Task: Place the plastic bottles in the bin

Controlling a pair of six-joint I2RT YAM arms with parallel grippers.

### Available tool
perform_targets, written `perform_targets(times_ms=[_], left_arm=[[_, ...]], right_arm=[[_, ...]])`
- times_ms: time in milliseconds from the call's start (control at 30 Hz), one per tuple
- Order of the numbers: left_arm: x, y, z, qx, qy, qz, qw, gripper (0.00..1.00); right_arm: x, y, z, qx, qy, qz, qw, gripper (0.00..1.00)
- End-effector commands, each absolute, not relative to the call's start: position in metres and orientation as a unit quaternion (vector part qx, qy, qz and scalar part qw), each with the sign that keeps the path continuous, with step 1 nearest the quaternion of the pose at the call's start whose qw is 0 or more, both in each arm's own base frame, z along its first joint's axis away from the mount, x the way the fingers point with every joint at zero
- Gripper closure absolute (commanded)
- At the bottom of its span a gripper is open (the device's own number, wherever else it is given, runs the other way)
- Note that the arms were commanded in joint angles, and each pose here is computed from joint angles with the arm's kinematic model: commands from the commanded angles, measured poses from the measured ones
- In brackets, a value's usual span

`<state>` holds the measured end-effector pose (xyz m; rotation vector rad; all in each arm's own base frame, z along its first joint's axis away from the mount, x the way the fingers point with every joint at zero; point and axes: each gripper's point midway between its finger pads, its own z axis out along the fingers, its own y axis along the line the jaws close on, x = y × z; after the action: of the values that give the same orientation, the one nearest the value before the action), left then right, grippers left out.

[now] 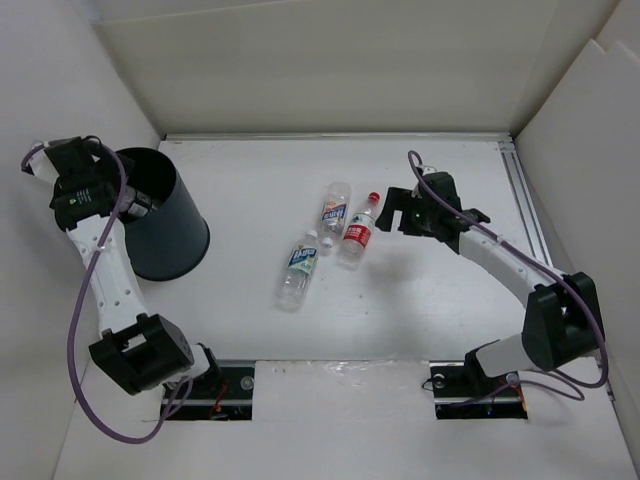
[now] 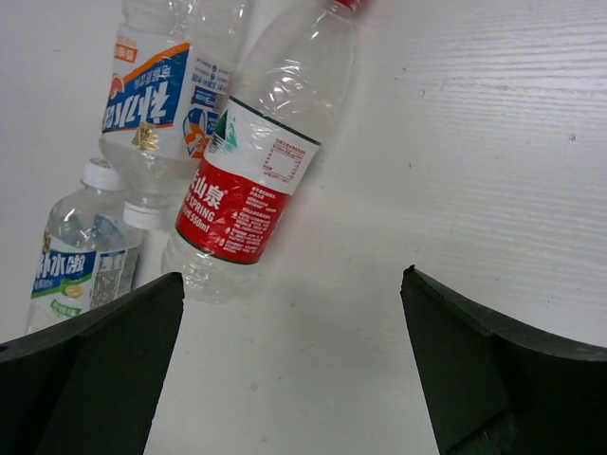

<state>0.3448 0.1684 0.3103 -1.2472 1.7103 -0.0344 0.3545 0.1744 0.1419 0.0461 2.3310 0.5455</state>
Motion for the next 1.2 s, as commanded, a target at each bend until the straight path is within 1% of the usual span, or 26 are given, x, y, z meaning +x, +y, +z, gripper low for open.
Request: perform_targets(times_ms=[0, 33, 133, 167, 233, 267, 300, 367, 400, 433, 500, 567, 633, 667, 733, 767, 833, 867, 900, 933, 1000, 1033, 1067, 1100, 1167], left_arm=[[0.35, 0.172, 0.316, -0.506, 0.696, -0.014, 0.509, 0.01], [0.351, 0.173, 0.315, -0.504, 0.701, -0.011, 0.504, 0.01], [0.348, 0.172, 0.325, -0.498, 0.699, -0.009, 0.513, 0.01], [0.342, 0.171, 0.335, -0.498, 0.691, -0.005, 0.524, 0.01], [0.335, 0.174, 0.352, -0.495, 0.681, 0.009, 0.539, 0.01], [0.335, 0.175, 0.357, -0.484, 0.685, 0.015, 0.544, 0.01], [0.331, 0.173, 0.37, -0.478, 0.681, 0.017, 0.555, 0.01], [0.332, 0.159, 0.381, -0.454, 0.689, 0.017, 0.564, 0.01], [0.329, 0.15, 0.392, -0.434, 0.692, 0.016, 0.577, 0.01], [0.334, 0.131, 0.395, -0.407, 0.705, -0.005, 0.581, 0.01], [0.341, 0.111, 0.404, -0.365, 0.717, -0.039, 0.593, 0.01], [0.348, 0.078, 0.407, -0.298, 0.736, -0.09, 0.601, 0.01], [0.354, 0.061, 0.401, -0.27, 0.749, -0.102, 0.597, 0.01], [0.359, 0.043, 0.392, -0.246, 0.762, -0.113, 0.589, 0.01], [0.366, 0.024, 0.376, -0.215, 0.783, -0.12, 0.572, 0.01], [0.37, 0.012, 0.366, -0.204, 0.791, -0.128, 0.562, 0.01], [0.374, -0.024, 0.355, -0.164, 0.807, -0.146, 0.549, 0.01], [0.382, -0.039, 0.344, -0.151, 0.813, -0.151, 0.541, 0.01], [0.381, -0.068, 0.339, -0.124, 0.822, -0.158, 0.533, 0.01], [0.382, -0.084, 0.333, -0.115, 0.827, -0.164, 0.525, 0.01], [0.387, -0.115, 0.315, -0.099, 0.84, -0.177, 0.504, 0.01], [0.382, -0.139, 0.309, -0.079, 0.846, -0.189, 0.493, 0.01], [0.383, -0.151, 0.309, -0.073, 0.844, -0.2, 0.492, 0.01], [0.381, -0.163, 0.298, -0.069, 0.85, -0.211, 0.477, 0.01], [0.373, -0.194, 0.299, -0.036, 0.845, -0.253, 0.471, 0.01]], right_arm=[[0.369, 0.173, 0.163, 0.038, 0.896, 0.189, 0.399, 0.0], [0.368, 0.178, 0.165, 0.038, 0.895, 0.195, 0.401, 0.0], [0.374, 0.179, 0.153, 0.054, 0.903, 0.169, 0.391, 0.0], [0.377, 0.183, 0.155, 0.052, 0.904, 0.162, 0.393, 0.0], [0.384, 0.182, 0.137, 0.072, 0.913, 0.135, 0.378, 0.0], [0.389, 0.185, 0.138, 0.076, 0.913, 0.137, 0.377, 0.0], [0.392, 0.187, 0.124, 0.083, 0.918, 0.132, 0.364, 0.0], [0.4, 0.192, 0.119, 0.097, 0.918, 0.129, 0.364, 0.0], [0.407, 0.195, 0.113, 0.097, 0.92, 0.126, 0.359, 0.0], [0.412, 0.196, 0.111, 0.106, 0.919, 0.123, 0.359, 0.0], [0.426, 0.202, 0.114, 0.117, 0.915, 0.126, 0.364, 0.0], [0.432, 0.206, 0.094, 0.12, 0.923, 0.116, 0.346, 0.0], [0.439, 0.212, 0.082, 0.117, 0.928, 0.106, 0.338, 0.0], [0.442, 0.211, 0.079, 0.119, 0.928, 0.101, 0.338, 0.0], [0.438, 0.208, 0.066, 0.129, 0.934, 0.075, 0.324, 0.04], [0.436, 0.206, 0.06, 0.128, 0.937, 0.07, 0.316, 0.04], [0.433, 0.203, 0.051, 0.141, 0.938, 0.063, 0.31, 0.06], [0.426, 0.2, 0.042, 0.144, 0.942, 0.056, 0.299, 0.08], [0.424, 0.199, 0.038, 0.144, 0.942, 0.055, 0.297, 0.12], [0.42, 0.2, 0.033, 0.147, 0.943, 0.059, 0.291, 0.23], [0.419, 0.192, 0.026, 0.159, 0.944, 0.064, 0.28, 0.38], [0.413, 0.191, 0.02, 0.157, 0.947, 0.063, 0.272, 0.44], [0.417, 0.187, 0.021, 0.164, 0.945, 0.064, 0.276, 0.53], [0.414, 0.178, 0.022, 0.17, 0.944, 0.061, 0.274, 0.59], [0.413, 0.17, 0.03, 0.178, 0.94, 0.065, 0.284, 0.82]])
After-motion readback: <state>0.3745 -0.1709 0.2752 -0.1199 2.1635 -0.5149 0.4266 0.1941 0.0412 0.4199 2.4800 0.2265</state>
